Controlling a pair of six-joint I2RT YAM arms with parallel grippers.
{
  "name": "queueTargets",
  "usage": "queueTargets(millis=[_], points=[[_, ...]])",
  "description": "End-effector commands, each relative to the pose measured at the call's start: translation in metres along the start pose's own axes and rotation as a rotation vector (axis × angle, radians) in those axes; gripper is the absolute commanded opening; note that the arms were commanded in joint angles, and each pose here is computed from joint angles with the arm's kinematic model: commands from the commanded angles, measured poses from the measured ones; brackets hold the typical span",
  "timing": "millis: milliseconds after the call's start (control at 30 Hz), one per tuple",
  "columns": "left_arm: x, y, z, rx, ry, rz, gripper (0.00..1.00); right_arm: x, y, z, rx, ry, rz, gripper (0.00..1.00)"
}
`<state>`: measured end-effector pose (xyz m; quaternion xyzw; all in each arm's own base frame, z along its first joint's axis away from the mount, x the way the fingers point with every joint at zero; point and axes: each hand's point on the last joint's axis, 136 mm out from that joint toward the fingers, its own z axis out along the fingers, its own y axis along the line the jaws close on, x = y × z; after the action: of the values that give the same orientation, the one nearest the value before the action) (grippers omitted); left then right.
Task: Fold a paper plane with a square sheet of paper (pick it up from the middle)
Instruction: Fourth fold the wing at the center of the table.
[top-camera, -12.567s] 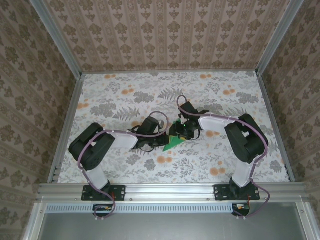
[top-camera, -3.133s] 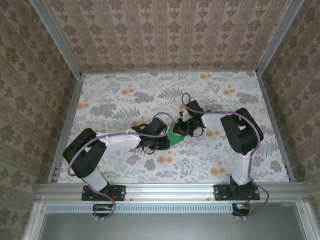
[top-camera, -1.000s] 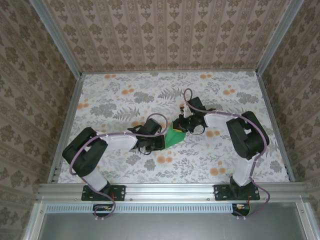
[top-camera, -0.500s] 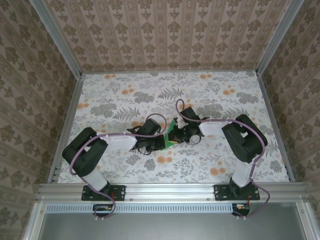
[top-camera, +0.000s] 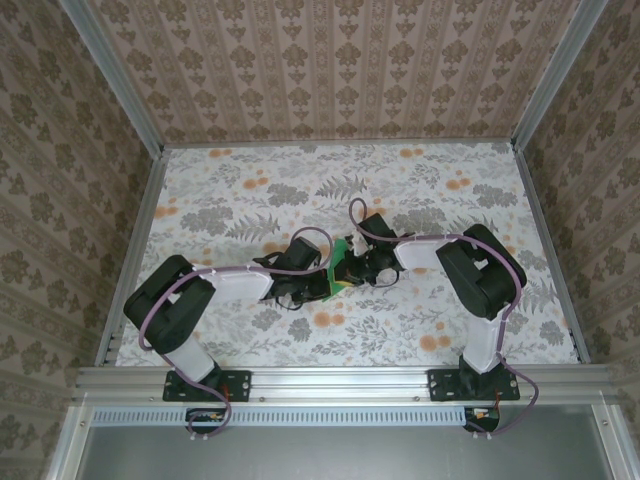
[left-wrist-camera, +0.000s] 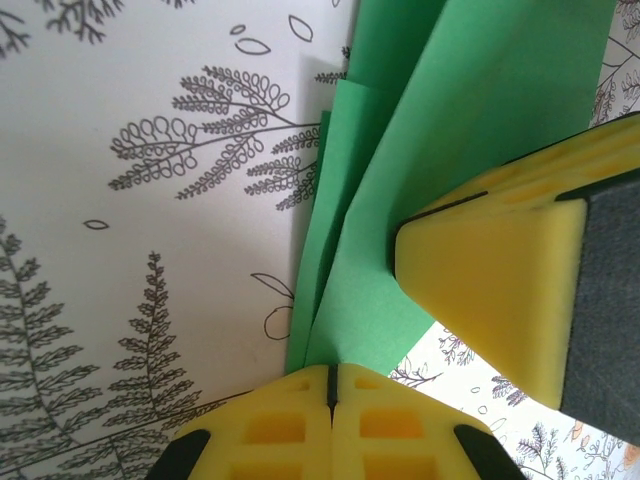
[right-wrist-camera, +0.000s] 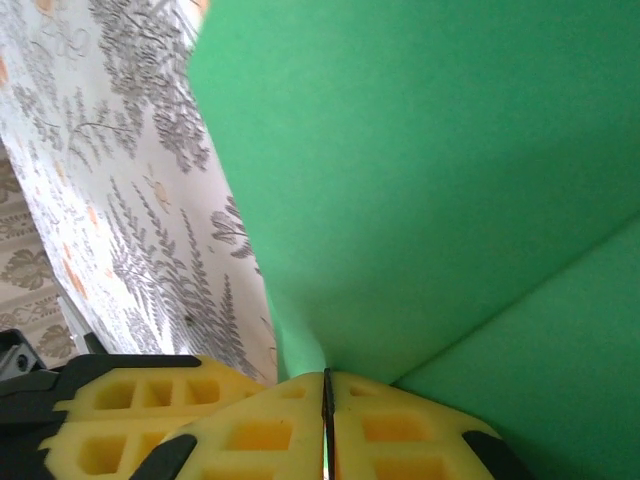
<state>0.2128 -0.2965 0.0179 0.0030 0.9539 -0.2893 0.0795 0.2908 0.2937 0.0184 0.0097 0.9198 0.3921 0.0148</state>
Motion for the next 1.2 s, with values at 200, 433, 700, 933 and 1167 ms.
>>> queueTargets(millis=[200, 433, 700, 933, 1167], points=[[0.025, 0.047, 0.003, -0.146, 0.075, -0.054, 0.00, -0.004, 0.014, 0.002, -0.075, -0.012, -0.002, 0.10], [0.021, 0.039, 0.000, -0.118, 0.063, -0.039, 0.00, -0.003, -0.016, 0.014, 0.045, 0.007, 0.043, 0.09], [-0.006, -0.005, -0.016, 0.062, -0.046, 0.038, 0.06, 0.002, -0.032, 0.019, 0.101, 0.027, 0.066, 0.08], [-0.013, -0.007, -0.005, 0.106, -0.029, 0.027, 0.07, 0.003, -0.034, 0.020, 0.109, 0.032, 0.068, 0.08], [-0.008, -0.009, 0.004, 0.147, -0.001, 0.017, 0.07, 0.005, -0.039, 0.021, 0.125, 0.041, 0.077, 0.08]])
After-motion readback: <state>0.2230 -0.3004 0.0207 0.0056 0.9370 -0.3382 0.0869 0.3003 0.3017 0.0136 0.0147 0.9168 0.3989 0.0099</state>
